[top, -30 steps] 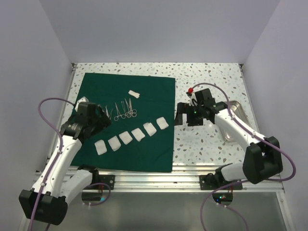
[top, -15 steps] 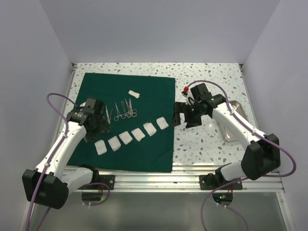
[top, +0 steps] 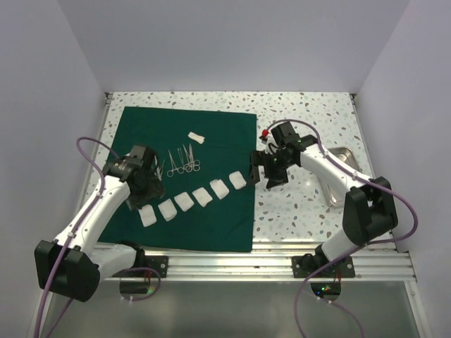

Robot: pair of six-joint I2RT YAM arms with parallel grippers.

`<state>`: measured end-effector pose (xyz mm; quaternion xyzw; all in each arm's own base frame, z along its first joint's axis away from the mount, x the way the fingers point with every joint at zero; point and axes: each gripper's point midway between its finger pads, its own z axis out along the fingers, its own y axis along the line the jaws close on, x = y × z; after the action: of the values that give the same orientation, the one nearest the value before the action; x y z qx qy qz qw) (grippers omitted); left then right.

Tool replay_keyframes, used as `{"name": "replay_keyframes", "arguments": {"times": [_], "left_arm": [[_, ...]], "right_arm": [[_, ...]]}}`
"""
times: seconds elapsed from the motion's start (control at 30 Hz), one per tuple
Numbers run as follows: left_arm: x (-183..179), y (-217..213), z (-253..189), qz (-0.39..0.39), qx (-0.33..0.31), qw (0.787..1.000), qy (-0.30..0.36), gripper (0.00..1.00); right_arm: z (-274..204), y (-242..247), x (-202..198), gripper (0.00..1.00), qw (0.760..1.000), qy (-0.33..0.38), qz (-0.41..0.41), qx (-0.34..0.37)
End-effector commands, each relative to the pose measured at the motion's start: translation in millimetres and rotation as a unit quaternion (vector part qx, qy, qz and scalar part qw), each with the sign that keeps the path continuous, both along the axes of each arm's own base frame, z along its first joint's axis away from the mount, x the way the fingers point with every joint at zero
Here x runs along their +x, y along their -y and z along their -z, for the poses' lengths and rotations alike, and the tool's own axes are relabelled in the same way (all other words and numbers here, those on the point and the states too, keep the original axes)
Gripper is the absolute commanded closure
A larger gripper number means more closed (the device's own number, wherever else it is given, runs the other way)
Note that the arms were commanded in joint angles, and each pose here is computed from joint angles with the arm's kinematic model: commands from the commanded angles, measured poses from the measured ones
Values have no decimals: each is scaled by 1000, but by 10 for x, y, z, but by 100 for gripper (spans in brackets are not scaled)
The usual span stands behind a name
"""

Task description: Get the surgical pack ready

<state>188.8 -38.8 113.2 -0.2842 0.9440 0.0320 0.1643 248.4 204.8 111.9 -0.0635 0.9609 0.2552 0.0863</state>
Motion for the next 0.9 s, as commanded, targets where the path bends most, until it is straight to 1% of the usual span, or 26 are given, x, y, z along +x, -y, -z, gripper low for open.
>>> {"name": "replay_keyframes", "arguments": {"times": [0.0,0.07,0.23,0.33,0.37,0.43,0.47,0.6,0.73,0.87], "left_arm": [[65,138,-16,33,-25,999,3,28],[94,159,-44,41,-25,999,4,28],[-2,-1,10,8,13,1000,-14,29],[-85,2,165,-2,19,999,-49,32],[-124,4,236,-3,18,998,-58,35],[-111,14,309,-6,19,998,-57,38],[-126,-19,356,-12,29,998,-62,41],[-90,-42,426,-17,43,996,-72,44],[-83,-70,537,-17,61,994,-88,51],[-34,-75,600,-14,70,993,-90,57]], "right_arm": [[-179,-227,260,12,998,35,-12,47],[-157,-254,273,12,998,31,-13,48],[-152,-276,297,12,998,28,-20,46],[-176,-260,280,12,998,31,-19,46],[-160,-250,253,12,998,28,-19,46],[-187,-239,229,12,998,32,-19,48],[-171,-225,202,12,998,30,-18,46],[-182,-181,134,12,998,32,-21,43],[-149,-139,87,12,999,31,-27,35],[-94,-121,54,12,999,25,-33,28]]}}
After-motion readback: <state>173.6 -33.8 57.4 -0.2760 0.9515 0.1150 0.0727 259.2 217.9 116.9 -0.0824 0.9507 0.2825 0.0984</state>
